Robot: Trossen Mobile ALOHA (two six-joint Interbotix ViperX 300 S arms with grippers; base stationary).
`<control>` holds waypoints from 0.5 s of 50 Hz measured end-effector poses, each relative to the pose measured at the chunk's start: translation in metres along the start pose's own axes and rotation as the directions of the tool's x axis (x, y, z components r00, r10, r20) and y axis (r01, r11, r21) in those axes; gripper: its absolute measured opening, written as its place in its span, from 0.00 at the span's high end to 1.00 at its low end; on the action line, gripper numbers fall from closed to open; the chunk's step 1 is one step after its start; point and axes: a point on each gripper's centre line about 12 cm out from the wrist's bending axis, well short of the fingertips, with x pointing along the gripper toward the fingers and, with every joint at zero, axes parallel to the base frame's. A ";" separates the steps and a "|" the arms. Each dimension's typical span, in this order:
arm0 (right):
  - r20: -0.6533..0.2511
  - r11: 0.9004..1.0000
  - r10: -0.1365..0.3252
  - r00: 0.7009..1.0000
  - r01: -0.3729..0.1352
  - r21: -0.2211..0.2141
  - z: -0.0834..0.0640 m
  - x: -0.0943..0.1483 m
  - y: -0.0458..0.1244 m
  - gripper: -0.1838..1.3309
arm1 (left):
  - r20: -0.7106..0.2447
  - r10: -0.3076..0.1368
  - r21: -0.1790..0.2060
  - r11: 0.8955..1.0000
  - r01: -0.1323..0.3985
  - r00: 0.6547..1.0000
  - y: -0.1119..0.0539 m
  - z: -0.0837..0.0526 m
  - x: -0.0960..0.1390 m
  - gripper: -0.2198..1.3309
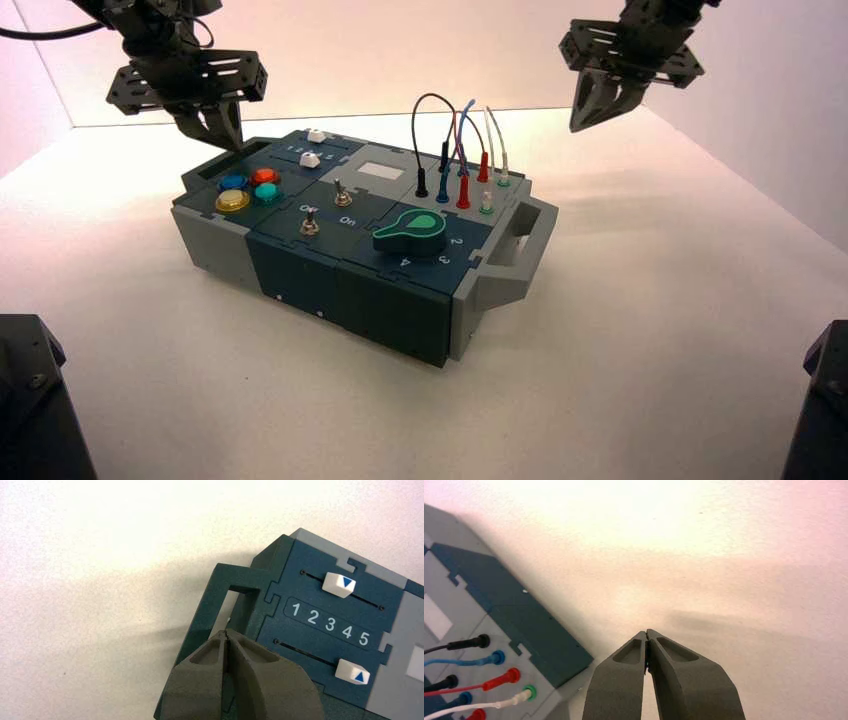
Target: Rotate the box clockwise.
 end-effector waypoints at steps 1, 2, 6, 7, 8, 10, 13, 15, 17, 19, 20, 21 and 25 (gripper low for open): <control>-0.004 1.000 0.003 1.000 -0.003 -0.004 0.000 0.001 0.002 0.97 | 0.000 0.000 0.000 1.000 0.000 1.000 0.000 0.000 0.000 0.96; -0.004 1.000 0.005 1.000 -0.005 -0.007 0.001 0.001 0.002 0.97 | 0.000 0.000 0.000 1.000 0.000 1.000 0.000 0.000 0.000 0.96; -0.014 1.000 0.015 1.000 -0.016 -0.022 0.002 0.004 0.008 0.97 | -0.006 0.001 0.000 1.000 -0.001 1.000 0.000 0.000 0.002 0.96; -0.012 1.000 0.017 1.000 -0.017 -0.021 0.002 0.004 0.009 0.97 | -0.006 0.001 0.000 1.000 -0.001 1.000 0.000 0.000 0.002 0.96; -0.020 0.999 0.023 1.000 -0.024 -0.036 0.002 0.005 0.013 0.97 | -0.008 0.001 0.001 1.000 -0.001 1.000 0.000 0.000 0.003 0.96; -0.026 0.999 0.030 0.999 -0.031 -0.045 0.003 0.007 0.016 0.97 | -0.009 0.001 0.000 1.000 -0.001 1.000 0.000 0.000 0.003 0.96; -0.032 0.998 0.035 0.999 -0.036 -0.050 0.003 0.008 0.019 0.97 | -0.011 0.001 0.000 1.000 -0.001 1.000 0.000 0.000 0.004 0.96; -0.037 0.998 0.039 0.999 -0.040 -0.053 0.003 0.008 0.020 0.97 | -0.014 0.002 -0.001 1.000 -0.002 1.000 0.000 -0.001 0.005 0.96; -0.044 0.998 0.043 0.998 -0.045 -0.051 0.003 0.009 0.021 0.97 | -0.015 0.002 -0.001 1.000 -0.002 1.000 0.000 -0.001 0.005 0.96; -0.047 0.998 0.043 0.998 -0.046 -0.054 0.003 0.009 0.021 0.97 | -0.018 0.002 -0.001 1.000 -0.002 1.000 0.000 -0.001 0.006 0.96; -0.052 0.997 0.044 0.998 -0.047 -0.055 0.002 0.010 0.021 0.97 | -0.018 0.002 -0.001 1.000 -0.003 1.000 0.000 -0.001 0.006 0.96; -0.051 0.997 0.044 0.998 -0.047 -0.054 0.003 0.010 0.021 0.97 | -0.021 0.003 -0.001 1.000 -0.003 1.000 0.000 -0.002 0.007 0.96; -0.061 0.997 0.049 0.997 -0.052 -0.054 0.002 0.010 0.021 0.97 | -0.024 0.003 -0.001 1.000 -0.003 1.000 0.001 -0.002 0.008 0.96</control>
